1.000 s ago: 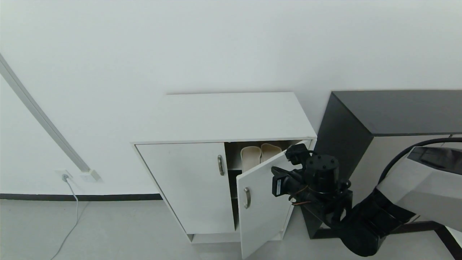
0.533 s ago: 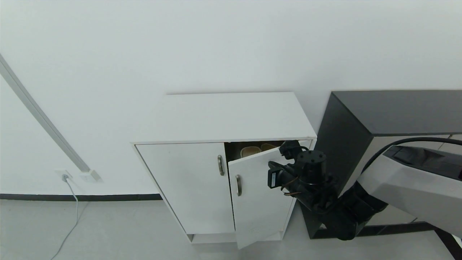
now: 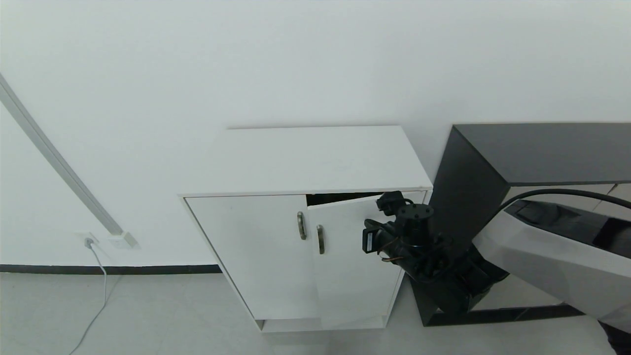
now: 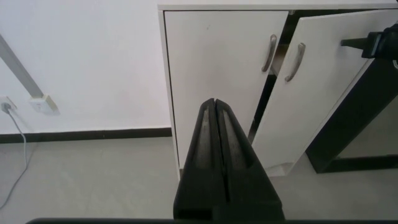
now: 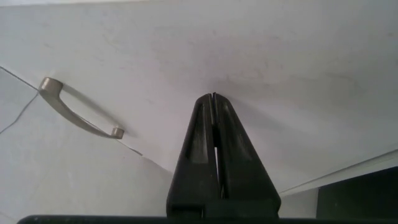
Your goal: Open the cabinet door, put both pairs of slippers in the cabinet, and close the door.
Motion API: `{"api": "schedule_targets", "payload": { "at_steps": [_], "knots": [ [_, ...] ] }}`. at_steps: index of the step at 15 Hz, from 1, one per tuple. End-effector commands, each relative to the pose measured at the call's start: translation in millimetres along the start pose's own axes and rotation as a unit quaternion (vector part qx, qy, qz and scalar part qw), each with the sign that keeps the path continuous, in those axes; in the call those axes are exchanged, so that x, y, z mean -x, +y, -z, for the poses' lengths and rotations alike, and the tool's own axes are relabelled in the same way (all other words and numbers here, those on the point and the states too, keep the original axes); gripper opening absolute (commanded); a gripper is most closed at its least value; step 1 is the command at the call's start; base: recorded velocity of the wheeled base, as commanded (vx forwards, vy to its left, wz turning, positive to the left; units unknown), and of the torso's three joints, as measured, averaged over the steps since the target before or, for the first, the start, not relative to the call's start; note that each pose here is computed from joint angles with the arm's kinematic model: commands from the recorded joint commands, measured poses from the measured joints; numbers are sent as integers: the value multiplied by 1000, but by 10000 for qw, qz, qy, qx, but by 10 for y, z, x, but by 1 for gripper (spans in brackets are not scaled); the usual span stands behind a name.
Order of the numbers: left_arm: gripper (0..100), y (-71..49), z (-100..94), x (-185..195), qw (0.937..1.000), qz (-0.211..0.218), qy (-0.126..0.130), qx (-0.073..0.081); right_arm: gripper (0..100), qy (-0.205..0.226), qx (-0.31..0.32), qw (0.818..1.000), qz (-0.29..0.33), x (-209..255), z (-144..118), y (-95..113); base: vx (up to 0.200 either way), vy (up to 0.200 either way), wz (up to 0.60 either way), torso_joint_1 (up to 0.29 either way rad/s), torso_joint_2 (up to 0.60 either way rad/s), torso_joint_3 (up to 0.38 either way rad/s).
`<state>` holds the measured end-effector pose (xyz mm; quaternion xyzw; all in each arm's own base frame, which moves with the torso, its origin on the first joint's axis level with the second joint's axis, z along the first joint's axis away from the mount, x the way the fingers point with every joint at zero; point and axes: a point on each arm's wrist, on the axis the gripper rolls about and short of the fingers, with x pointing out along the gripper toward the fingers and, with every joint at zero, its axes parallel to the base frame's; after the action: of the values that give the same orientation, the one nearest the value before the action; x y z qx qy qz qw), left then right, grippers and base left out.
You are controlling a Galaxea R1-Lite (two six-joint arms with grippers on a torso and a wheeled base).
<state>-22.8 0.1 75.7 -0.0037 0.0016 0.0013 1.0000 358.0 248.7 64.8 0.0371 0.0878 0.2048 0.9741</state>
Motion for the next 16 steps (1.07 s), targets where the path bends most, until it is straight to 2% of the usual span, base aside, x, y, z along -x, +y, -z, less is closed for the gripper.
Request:
{"api": "schedule_targets", "payload": {
  "at_steps": [1,6,16],
  "knots": [
    [0,0,0,-1,10000,-3,7,1,0,21,6,10000,21,-47,35,-11,0,0,0,0,0,0],
    [0,0,0,-1,10000,-3,7,1,0,38,-8,9999,146,-226,111,-102,0,0,0,0,0,0],
    [0,0,0,0,10000,-3,-1,1,0,35,-12,9999,169,-373,168,-108,0,0,0,0,0,0]
  ]
}}
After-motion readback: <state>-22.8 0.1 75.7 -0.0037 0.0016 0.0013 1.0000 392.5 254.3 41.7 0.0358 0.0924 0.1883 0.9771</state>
